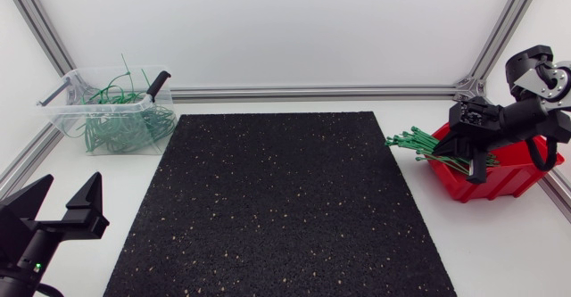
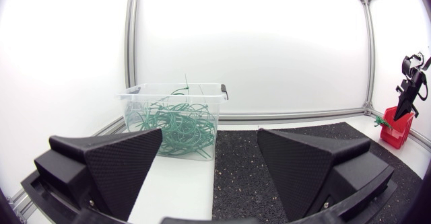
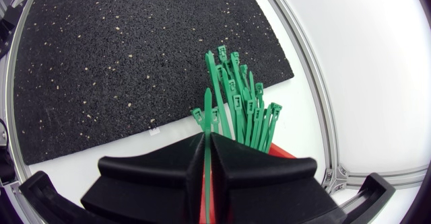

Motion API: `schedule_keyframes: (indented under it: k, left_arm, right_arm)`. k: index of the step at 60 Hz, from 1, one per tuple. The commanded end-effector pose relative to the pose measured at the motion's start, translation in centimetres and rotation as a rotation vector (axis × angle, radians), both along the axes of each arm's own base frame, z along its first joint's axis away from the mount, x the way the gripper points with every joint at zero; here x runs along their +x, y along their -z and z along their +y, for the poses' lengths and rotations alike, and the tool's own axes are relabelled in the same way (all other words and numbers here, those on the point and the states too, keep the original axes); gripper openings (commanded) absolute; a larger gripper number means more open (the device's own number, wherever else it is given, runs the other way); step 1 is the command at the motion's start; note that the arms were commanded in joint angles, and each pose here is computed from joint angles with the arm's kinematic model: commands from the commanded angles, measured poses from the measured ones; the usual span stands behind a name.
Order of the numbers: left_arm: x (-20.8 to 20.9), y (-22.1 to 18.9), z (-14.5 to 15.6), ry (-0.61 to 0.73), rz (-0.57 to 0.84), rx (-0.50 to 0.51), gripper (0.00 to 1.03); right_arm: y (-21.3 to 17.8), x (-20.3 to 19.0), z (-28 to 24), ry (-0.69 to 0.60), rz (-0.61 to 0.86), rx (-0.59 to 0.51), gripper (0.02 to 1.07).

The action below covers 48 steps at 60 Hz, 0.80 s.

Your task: Take a green cable tie from the red box, thread the tail through the head to close it, then place it in the transparent bin on the left.

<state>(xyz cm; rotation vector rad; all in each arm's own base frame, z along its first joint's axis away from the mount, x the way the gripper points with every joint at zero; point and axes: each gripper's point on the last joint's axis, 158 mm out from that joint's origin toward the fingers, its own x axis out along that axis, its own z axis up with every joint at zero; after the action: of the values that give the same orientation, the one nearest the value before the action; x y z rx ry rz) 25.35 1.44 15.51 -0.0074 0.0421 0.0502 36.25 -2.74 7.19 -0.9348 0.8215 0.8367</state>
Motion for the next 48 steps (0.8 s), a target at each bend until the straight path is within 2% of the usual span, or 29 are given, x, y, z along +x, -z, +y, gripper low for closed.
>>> schedule_keyframes:
  k: [1,35,48]
  left_arm:
    - [0.1,2.5,-0.1,0.001,0.061,-0.030,0.99]
    - [0.1,2.5,-0.1,0.001,0.061,-0.030,0.99]
    - [0.1,2.5,-0.1,0.001,0.061,-0.030,0.99]
  right_arm:
    - [-1.1,-0.5,-0.1,-0.019,-0.018,0.001,0.08]
    - [0.0,-6.1,3.1,-0.195,-0.040,-0.079,0.08]
    - [-2.4,-6.8,5.4,-0.208,-0.072,-0.079,0.08]
